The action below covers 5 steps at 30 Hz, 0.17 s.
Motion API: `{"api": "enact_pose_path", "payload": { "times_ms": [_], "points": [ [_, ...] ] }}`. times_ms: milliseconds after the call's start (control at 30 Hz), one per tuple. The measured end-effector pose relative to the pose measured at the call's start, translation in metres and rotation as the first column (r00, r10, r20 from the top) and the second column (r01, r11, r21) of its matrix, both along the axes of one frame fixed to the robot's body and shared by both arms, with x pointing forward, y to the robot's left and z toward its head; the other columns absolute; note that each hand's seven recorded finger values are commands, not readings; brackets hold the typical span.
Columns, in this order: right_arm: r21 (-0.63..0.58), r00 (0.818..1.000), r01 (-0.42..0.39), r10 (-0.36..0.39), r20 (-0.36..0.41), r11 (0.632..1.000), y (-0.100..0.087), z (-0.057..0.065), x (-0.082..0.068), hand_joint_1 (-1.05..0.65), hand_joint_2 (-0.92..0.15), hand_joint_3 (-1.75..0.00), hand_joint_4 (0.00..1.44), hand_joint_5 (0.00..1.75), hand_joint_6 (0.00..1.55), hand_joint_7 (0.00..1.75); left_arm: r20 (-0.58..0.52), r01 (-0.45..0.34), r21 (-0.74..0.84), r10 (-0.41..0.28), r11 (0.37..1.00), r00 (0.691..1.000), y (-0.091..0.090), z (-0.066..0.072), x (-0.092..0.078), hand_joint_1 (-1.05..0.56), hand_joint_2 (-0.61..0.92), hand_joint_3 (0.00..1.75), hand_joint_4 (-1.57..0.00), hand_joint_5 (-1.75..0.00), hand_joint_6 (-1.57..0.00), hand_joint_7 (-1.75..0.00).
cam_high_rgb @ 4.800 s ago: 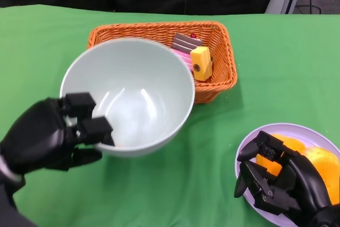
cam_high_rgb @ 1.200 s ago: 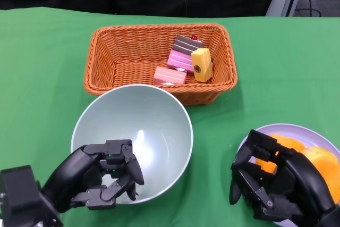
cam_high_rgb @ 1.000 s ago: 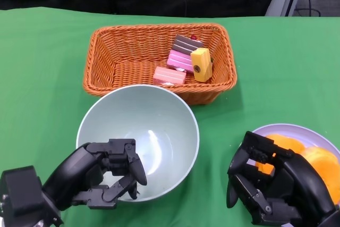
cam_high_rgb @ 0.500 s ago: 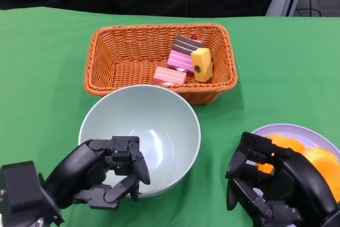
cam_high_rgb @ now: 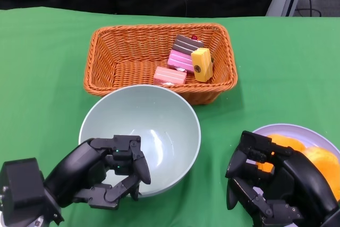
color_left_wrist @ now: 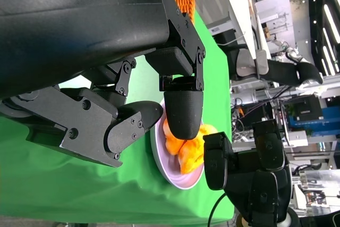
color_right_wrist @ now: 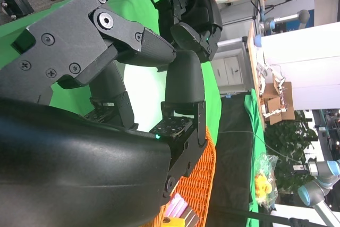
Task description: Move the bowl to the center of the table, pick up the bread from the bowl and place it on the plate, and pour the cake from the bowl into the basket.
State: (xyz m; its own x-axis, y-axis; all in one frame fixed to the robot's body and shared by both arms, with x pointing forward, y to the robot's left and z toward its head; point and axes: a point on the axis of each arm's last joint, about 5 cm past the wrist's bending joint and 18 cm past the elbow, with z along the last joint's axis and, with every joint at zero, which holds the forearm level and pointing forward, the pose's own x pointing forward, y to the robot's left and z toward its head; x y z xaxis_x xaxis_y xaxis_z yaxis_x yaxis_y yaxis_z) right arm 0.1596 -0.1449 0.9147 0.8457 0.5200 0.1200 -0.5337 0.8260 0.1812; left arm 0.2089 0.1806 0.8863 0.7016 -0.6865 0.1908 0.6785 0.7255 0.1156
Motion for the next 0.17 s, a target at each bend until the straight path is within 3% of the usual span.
{"api": "enact_pose_path", "payload": {
  "times_ms": [167],
  "points": [
    [0.000,1.000,-0.001,0.001,-0.003,1.000,0.0000,0.0000,0.0001,-0.31,-0.53,-1.00,0.69,1.75,0.65,1.48,-0.003,-0.001,0.000,0.001,1.000,1.000,0.0003,-0.0001,0.0000,-0.10,0.67,0.92,-0.70,-1.68,-0.70,-1.35]
  ]
}}
